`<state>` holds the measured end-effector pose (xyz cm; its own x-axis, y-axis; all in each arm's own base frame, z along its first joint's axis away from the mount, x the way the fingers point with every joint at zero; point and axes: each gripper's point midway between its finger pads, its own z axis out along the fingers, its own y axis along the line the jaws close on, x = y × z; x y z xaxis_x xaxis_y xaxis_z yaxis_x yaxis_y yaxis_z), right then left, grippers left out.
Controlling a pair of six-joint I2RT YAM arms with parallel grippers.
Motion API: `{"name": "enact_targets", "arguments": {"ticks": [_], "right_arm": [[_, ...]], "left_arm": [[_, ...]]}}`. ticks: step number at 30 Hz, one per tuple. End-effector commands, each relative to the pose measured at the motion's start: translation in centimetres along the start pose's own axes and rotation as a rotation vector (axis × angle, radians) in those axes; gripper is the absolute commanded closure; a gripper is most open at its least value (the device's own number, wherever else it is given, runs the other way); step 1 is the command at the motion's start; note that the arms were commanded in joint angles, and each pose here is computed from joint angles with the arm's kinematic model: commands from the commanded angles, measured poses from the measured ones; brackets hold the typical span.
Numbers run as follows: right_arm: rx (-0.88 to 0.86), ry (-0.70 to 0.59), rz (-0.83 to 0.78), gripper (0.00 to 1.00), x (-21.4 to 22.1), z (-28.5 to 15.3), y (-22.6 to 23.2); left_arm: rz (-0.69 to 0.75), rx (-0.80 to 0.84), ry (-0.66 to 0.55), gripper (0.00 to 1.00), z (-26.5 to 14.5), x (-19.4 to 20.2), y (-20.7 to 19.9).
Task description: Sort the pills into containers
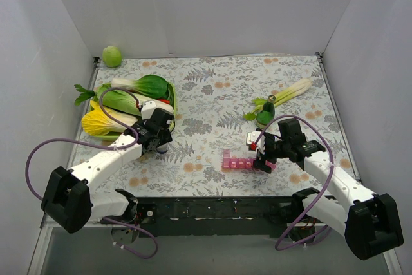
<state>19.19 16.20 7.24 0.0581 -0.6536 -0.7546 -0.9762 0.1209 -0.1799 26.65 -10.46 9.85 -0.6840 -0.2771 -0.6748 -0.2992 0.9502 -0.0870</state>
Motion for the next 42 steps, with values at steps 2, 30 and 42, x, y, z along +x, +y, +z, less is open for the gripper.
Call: {"name": "enact_targets", "arguments": {"ticks": [2,30,42], "right_arm": [[0.001,-0.034,-0.012,0.05,-1.1,-0.4,-0.2],[-0.320,-0.402,-0.018,0.05,-14.4,-5.9,4.0],[-0.334,-0.384,0.038,0.06,-14.2,-5.0,4.5]], "left_arm": [[0.006,0.004,-0.004,0.53,0.5,-0.5,-0.2],[0.212,1.219,0.163,1.00,-18.5,2.8,-17.8],[0.211,1.298,0.146,1.00,-19.6,2.6,-20.7]]}}
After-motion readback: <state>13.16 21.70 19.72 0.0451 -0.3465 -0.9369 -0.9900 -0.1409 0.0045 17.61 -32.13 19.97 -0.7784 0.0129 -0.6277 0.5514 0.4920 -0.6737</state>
